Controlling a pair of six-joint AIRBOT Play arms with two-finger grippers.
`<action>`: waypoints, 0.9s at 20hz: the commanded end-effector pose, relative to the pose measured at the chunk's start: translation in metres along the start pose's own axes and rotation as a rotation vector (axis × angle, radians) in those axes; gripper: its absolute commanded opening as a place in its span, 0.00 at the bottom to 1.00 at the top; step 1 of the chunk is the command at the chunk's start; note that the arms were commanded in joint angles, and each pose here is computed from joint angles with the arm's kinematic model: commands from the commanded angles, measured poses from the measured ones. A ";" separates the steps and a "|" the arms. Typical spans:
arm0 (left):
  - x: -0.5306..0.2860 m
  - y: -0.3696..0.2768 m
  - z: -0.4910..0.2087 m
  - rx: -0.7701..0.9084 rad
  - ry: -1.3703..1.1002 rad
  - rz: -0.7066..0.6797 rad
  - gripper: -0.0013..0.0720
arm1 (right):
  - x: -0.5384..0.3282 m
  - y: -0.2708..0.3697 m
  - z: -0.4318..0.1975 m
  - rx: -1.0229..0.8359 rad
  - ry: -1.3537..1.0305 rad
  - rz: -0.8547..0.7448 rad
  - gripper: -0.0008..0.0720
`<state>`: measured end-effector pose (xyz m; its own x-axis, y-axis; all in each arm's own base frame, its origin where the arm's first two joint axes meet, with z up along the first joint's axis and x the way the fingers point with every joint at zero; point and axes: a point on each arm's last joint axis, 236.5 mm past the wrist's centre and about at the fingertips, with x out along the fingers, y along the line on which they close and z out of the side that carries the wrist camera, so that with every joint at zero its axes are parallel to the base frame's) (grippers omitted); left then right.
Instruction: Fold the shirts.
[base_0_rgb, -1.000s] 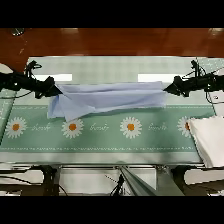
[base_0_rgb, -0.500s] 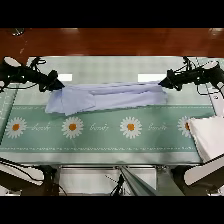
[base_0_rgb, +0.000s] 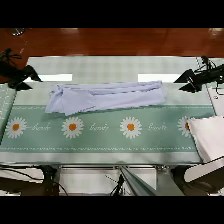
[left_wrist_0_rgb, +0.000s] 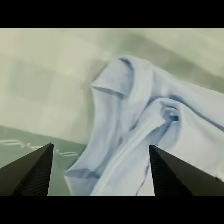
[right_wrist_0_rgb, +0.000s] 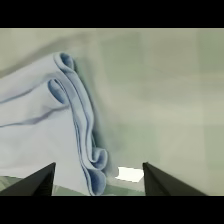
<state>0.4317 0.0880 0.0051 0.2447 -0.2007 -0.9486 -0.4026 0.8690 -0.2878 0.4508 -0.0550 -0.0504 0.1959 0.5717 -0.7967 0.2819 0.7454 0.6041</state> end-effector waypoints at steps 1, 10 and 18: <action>-0.026 0.005 -0.004 -0.058 -0.236 0.008 0.98 | 0.005 -0.022 -0.017 0.043 0.044 -0.018 0.88; 0.013 -0.157 -0.158 0.266 -0.200 -0.314 0.98 | 0.091 0.043 -0.038 -0.079 0.148 0.055 0.87; 0.033 -0.208 -0.175 0.354 -0.092 -0.427 0.05 | 0.085 0.064 -0.049 -0.146 0.163 0.029 0.04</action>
<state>0.3642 -0.1523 0.0037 0.4253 -0.4663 -0.7757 -0.0092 0.8548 -0.5189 0.4411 0.0611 -0.0902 0.0372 0.6414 -0.7663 0.1502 0.7545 0.6388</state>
